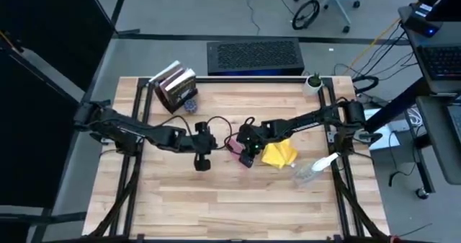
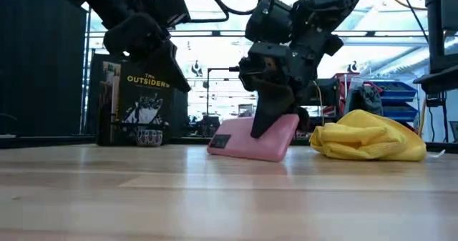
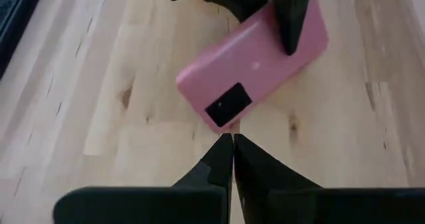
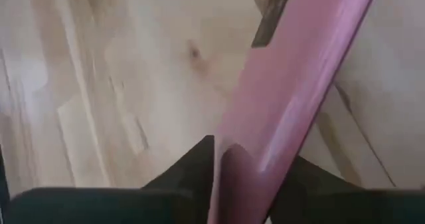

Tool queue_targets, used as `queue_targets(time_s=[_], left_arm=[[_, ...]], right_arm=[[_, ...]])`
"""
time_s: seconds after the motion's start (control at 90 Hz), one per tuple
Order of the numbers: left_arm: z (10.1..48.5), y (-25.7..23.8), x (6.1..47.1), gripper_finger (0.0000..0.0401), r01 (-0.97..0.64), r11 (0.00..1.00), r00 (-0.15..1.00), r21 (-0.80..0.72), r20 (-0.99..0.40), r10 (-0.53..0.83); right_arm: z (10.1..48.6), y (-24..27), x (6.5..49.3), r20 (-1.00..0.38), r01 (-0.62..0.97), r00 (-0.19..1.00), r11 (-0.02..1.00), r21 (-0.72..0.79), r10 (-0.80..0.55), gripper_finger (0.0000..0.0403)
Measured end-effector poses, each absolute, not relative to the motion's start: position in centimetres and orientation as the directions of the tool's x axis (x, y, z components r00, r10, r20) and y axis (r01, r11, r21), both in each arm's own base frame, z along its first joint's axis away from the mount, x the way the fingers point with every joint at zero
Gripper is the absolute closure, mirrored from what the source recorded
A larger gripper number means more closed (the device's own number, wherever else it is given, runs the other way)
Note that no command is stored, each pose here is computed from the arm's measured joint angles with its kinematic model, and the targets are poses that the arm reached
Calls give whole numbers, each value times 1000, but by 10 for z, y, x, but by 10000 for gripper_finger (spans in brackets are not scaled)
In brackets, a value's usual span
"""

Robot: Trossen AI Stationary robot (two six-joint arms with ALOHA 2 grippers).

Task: Apply microfiber cloth
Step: Spray the back of the pink cellphone using the spray bottle

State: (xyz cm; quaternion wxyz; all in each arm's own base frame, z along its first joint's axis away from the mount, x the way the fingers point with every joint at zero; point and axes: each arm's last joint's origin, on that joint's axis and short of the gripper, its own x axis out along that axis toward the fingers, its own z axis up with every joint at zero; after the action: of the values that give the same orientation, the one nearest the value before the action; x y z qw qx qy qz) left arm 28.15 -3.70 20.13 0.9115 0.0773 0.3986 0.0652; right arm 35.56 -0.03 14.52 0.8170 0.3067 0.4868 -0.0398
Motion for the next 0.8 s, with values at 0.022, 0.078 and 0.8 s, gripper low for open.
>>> queue_targets(time_s=[0.022, 0.078, 0.8], left_arm=[[201, -37, 282, 401, -57, 980, 674, 193, -716, 180], [201, -37, 282, 401, -57, 980, 674, 193, -716, 180], [202, -37, 282, 401, -57, 980, 676, 193, -715, 180]], right_arm=[[145, 0, 355, -821, 365, 522, 809, 461, 233, 293], [145, -1, 355, -822, 368, 523, 811, 455, 225, 287], [155, -16, 349, -840, 318, 512, 869, 380, 180, 150]])
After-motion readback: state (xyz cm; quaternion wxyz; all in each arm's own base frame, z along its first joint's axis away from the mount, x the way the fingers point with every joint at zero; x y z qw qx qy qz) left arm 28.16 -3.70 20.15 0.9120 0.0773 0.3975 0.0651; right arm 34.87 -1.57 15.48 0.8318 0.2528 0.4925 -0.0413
